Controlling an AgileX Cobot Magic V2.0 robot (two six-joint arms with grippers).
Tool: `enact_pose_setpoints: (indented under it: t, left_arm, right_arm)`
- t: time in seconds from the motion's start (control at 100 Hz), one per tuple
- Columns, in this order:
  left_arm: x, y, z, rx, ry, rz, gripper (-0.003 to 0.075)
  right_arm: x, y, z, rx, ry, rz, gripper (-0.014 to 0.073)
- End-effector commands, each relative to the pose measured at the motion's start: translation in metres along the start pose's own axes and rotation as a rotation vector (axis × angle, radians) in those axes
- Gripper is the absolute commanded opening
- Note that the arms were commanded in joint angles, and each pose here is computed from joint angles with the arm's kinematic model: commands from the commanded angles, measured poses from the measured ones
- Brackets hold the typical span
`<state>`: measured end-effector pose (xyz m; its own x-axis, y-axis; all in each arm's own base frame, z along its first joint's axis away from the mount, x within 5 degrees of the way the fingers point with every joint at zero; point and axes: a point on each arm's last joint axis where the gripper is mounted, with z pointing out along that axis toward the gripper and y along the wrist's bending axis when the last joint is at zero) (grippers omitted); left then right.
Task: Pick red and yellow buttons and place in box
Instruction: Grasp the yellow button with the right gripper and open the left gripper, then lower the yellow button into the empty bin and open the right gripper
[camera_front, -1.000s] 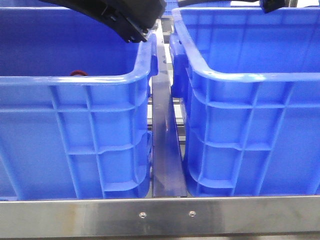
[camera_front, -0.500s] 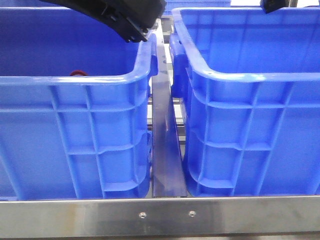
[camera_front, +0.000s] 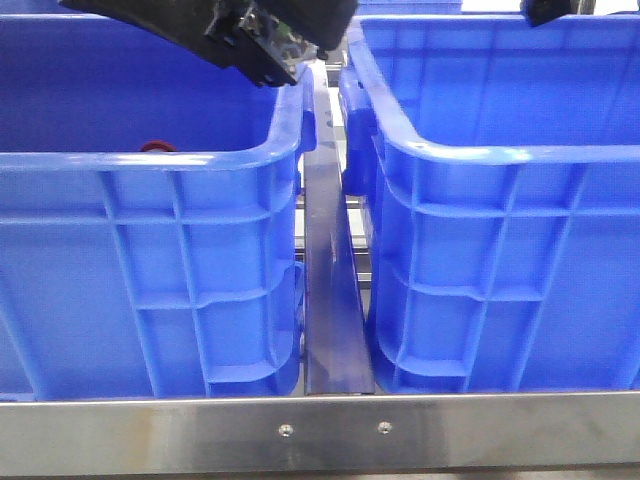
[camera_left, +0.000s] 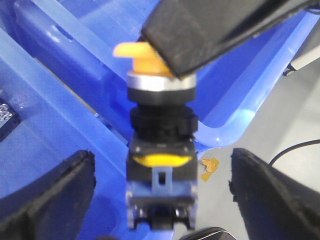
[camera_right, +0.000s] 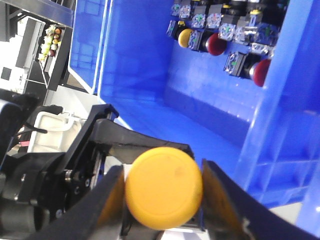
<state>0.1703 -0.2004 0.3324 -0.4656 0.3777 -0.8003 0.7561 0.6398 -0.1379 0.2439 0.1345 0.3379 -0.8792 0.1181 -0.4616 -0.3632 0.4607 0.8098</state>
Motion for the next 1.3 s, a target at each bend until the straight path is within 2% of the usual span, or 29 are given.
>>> enact_pose_setpoints:
  t: [0.0, 0.24, 0.39, 0.59, 0.8, 0.97, 1.13, 1.29]
  left_arm:
    - [-0.016, -0.005, -0.013, 0.012, -0.115, -0.001, 0.0544]
    - [-0.016, -0.005, -0.013, 0.012, -0.115, -0.001, 0.0544]
    - [-0.016, -0.005, -0.013, 0.012, -0.115, -0.001, 0.0544]
    - [-0.016, -0.005, -0.013, 0.012, -0.115, -0.001, 0.0544]
    - [-0.016, -0.005, -0.013, 0.012, -0.115, -0.001, 0.0544]
    - [-0.016, -0.005, -0.013, 0.012, -0.117, -0.001, 0.0544]
    - [-0.016, -0.005, -0.013, 0.012, -0.117, -0.001, 0.0544]
    - [-0.017, -0.005, -0.013, 0.011, -0.126, -0.001, 0.0544]
  right_arm:
    - [-0.011, 0.018, -0.018, -0.056, -0.081, -0.052, 0.0305]
    - [-0.032, 0.012, -0.065, 0.016, -0.236, -0.171, 0.0305]
    - [-0.044, 0.0, -0.093, 0.123, -0.362, -0.244, 0.0305]
    - [-0.055, -0.017, -0.106, 0.288, -0.458, -0.339, 0.0305]
    - [-0.071, -0.041, -0.105, 0.468, -0.509, -0.499, 0.0305]
    - [-0.084, -0.071, -0.091, 0.529, -0.517, -0.464, 0.0305]
    - [-0.094, -0.097, -0.074, 0.645, -0.526, -0.509, 0.0305]
    - [-0.098, -0.125, -0.056, 0.656, -0.504, -0.471, 0.0305]
